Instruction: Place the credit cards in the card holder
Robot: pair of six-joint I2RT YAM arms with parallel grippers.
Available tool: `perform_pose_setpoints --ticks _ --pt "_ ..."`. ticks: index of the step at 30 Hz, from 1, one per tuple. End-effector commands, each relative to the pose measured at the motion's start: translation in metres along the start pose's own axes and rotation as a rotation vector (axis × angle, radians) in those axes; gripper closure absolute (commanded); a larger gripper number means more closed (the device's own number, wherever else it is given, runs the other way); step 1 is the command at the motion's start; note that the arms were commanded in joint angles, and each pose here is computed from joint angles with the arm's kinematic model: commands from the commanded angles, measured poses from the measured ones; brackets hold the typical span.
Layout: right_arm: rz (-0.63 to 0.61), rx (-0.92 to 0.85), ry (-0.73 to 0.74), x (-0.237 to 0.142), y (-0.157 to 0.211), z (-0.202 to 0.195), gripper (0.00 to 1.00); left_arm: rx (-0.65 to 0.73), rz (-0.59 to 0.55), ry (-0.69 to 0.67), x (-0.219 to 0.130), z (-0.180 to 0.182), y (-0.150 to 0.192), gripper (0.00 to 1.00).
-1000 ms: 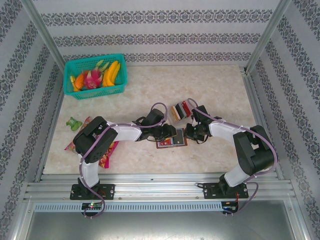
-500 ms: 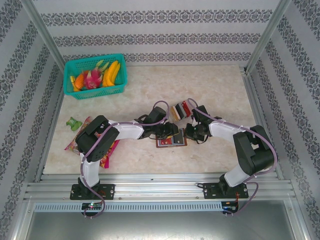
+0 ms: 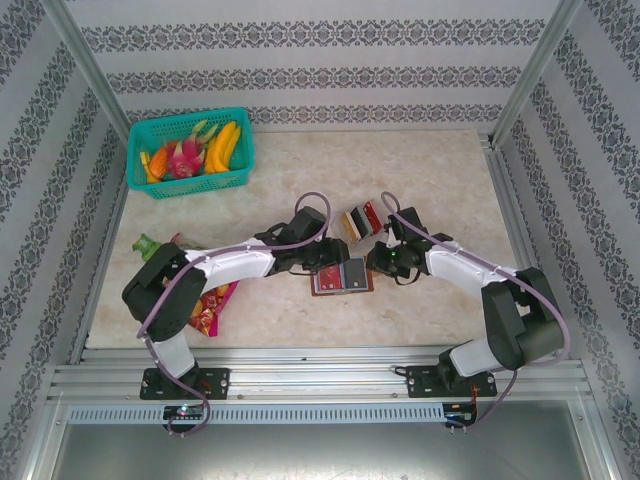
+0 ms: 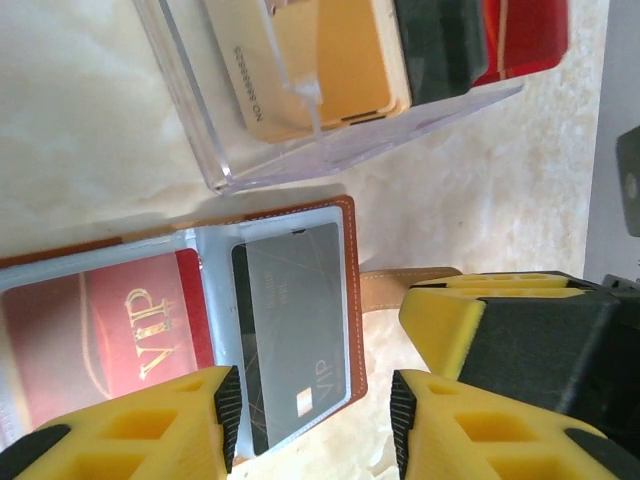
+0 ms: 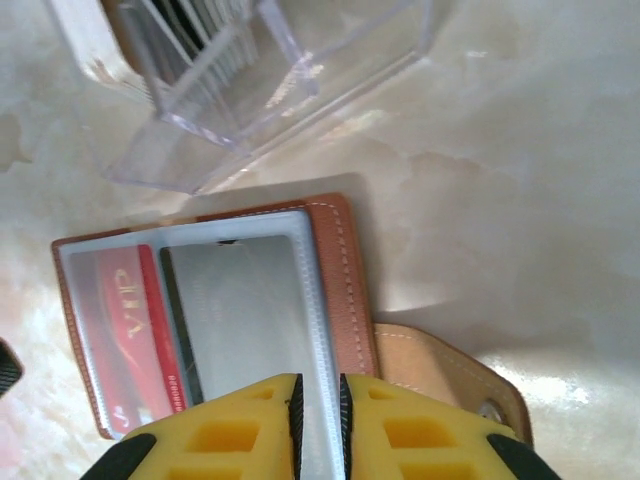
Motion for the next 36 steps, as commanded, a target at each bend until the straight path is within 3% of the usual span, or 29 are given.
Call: perform_pose_setpoints --ticks 1,14,36 --pt "-0.012 -0.041 -0.061 -0.005 -0.006 0.014 0.78 0.038 -0.051 -0.114 -0.012 0.011 0.002 0.53" --pt "0.091 -0.038 -0.016 0.023 0.000 0.012 0.74 -0.063 -0.056 -0.215 -0.012 0.053 0.000 0.50" --pt "0.104 -0.036 0.040 0.025 0.003 0.007 0.68 -0.081 0.014 -0.238 0.010 0.068 0.004 0.51"
Point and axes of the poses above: each hand's point on the last joint's axis, 136 mm out from that joint toward the fingers, its own x axis out along the fingers, its own z axis along the line the jaws close on, y = z × x, the point moved 9 cm from there along -x, back along the fingers, and after that the axes turned 12 degrees about -x, right-handed, at the moved point
